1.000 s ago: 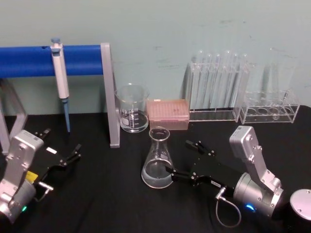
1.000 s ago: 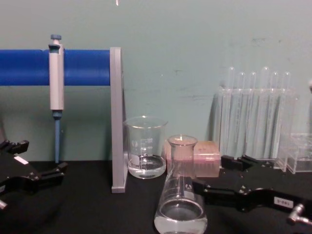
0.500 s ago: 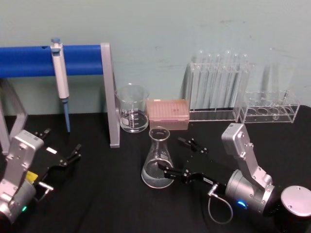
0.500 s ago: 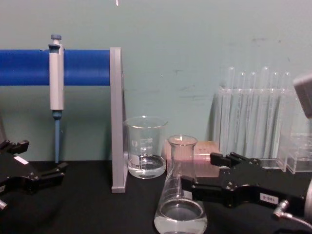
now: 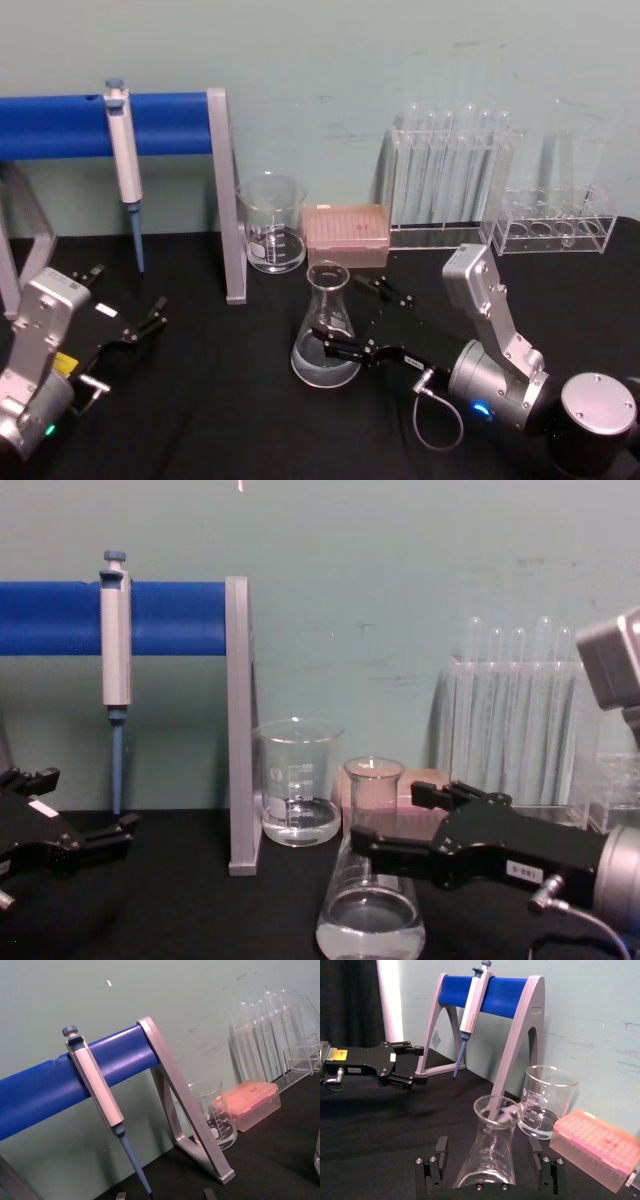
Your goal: Grasp the erlenmeyer flask with one hand, shake it three times, then place it back.
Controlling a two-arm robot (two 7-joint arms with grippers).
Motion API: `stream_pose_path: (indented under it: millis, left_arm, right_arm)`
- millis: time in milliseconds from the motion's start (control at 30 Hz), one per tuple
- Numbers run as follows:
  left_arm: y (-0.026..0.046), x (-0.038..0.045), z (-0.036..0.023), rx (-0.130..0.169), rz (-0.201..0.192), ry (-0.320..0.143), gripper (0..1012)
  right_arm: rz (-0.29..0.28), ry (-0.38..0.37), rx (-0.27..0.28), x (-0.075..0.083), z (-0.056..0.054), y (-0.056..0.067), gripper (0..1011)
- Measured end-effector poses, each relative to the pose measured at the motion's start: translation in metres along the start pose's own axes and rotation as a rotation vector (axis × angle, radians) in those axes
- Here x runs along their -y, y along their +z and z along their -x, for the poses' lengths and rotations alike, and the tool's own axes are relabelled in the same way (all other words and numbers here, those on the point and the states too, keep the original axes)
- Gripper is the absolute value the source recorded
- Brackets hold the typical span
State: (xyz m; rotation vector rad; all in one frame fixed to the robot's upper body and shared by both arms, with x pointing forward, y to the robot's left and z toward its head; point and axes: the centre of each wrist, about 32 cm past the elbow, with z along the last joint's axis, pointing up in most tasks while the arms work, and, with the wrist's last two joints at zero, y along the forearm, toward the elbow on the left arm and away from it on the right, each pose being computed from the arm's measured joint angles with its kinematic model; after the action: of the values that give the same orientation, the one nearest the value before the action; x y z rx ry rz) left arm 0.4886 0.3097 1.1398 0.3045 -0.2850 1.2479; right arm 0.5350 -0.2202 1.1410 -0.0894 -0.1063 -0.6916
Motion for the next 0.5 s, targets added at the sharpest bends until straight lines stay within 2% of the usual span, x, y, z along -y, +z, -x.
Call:
stream_pose_path:
  millis: [500]
  left_arm:
    - [0.0000,0.0000,0.0000,0.000,0.000,0.000,1001]
  right_arm:
    - [-0.018,-0.015,-0.011,-0.013,-0.003,0.002,1000]
